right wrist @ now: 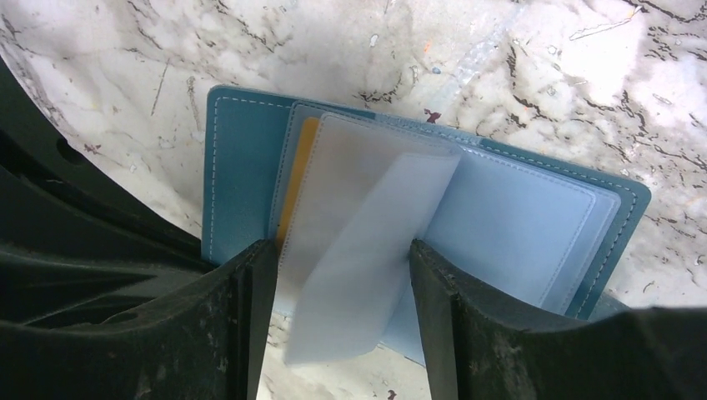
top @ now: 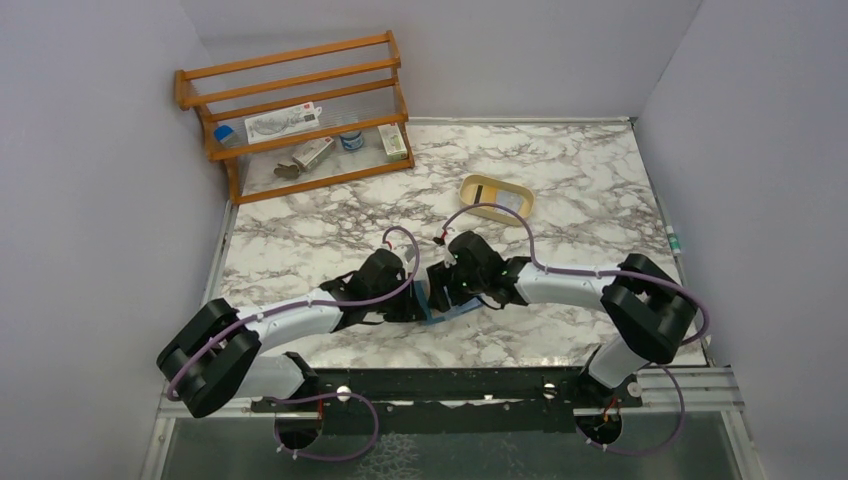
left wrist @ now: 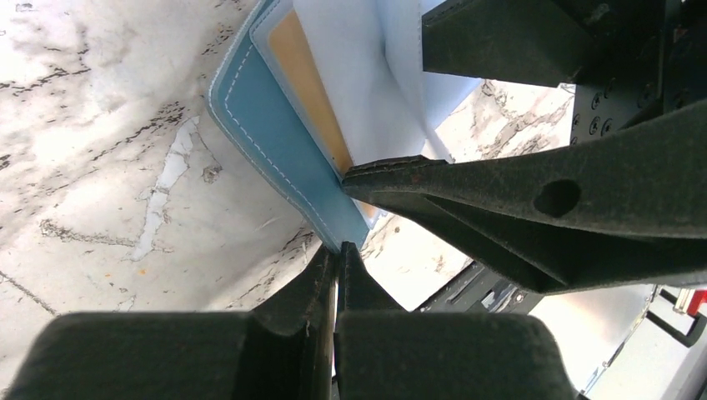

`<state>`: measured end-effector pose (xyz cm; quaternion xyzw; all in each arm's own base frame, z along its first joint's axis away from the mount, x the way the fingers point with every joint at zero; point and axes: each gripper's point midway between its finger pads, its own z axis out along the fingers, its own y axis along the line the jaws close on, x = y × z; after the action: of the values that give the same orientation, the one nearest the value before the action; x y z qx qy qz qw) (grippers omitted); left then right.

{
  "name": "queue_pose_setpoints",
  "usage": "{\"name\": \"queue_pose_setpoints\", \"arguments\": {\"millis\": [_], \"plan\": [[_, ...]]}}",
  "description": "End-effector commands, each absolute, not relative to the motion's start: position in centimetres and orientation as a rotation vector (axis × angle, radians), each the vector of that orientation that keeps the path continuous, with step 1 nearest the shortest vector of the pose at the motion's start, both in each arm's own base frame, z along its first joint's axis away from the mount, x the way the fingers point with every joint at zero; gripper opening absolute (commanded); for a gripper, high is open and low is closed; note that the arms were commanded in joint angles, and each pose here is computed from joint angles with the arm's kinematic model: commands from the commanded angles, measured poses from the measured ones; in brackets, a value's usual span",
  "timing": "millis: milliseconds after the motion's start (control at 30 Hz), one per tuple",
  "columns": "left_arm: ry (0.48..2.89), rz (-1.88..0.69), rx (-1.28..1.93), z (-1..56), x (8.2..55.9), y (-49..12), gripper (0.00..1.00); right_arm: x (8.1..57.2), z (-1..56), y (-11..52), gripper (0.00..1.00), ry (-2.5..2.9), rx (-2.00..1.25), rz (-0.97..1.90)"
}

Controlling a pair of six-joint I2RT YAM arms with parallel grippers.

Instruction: Take the credit cards out of the card holder

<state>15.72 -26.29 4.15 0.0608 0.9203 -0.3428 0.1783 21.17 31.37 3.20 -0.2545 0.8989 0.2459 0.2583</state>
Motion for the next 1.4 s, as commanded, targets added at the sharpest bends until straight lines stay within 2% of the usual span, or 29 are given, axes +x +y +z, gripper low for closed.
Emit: {"name": "queue_pose_setpoints", "arguments": {"millis": [0, 167, 600, 1067, 1133, 1300, 1367], "plan": [[2.578, -0.984, 0.191, 4.9, 15.7, -26.2, 0.00, 20.3, 2.0, 30.0, 0.64, 2.488, -0.692, 0.693], [2.580, -0.981, 0.195, 4.9, 15.7, -26.2, 0.00, 20.7, 1.4, 29.1, 0.64, 2.512, -0.684, 0.634], [2.582, -0.987, 0.208, 4.7, 15.8, -26.4, 0.00, 23.8, 1.6, 24.0, 0.64, 2.512, -0.611, 0.193], [2.588, -0.990, 0.202, 4.3, 15.7, -26.3, 0.00, 27.7, 7.3, 18.2, 0.65, 2.426, -0.313, -0.247], [2.597, -0.984, 0.198, 4.0, 15.6, -26.1, 0.00, 27.8, 8.1, 19.7, 0.65, 2.415, -0.331, -0.139], [2.577, -0.990, 0.205, 3.6, 15.6, -26.1, 0.00, 23.6, 10.7, 28.2, 0.65, 2.283, -0.584, 0.620], [2.570, -0.985, 0.200, 3.5, 15.7, -26.0, 0.00, 21.5, 10.8, 30.0, 0.65, 2.273, -0.634, 0.822]]}}
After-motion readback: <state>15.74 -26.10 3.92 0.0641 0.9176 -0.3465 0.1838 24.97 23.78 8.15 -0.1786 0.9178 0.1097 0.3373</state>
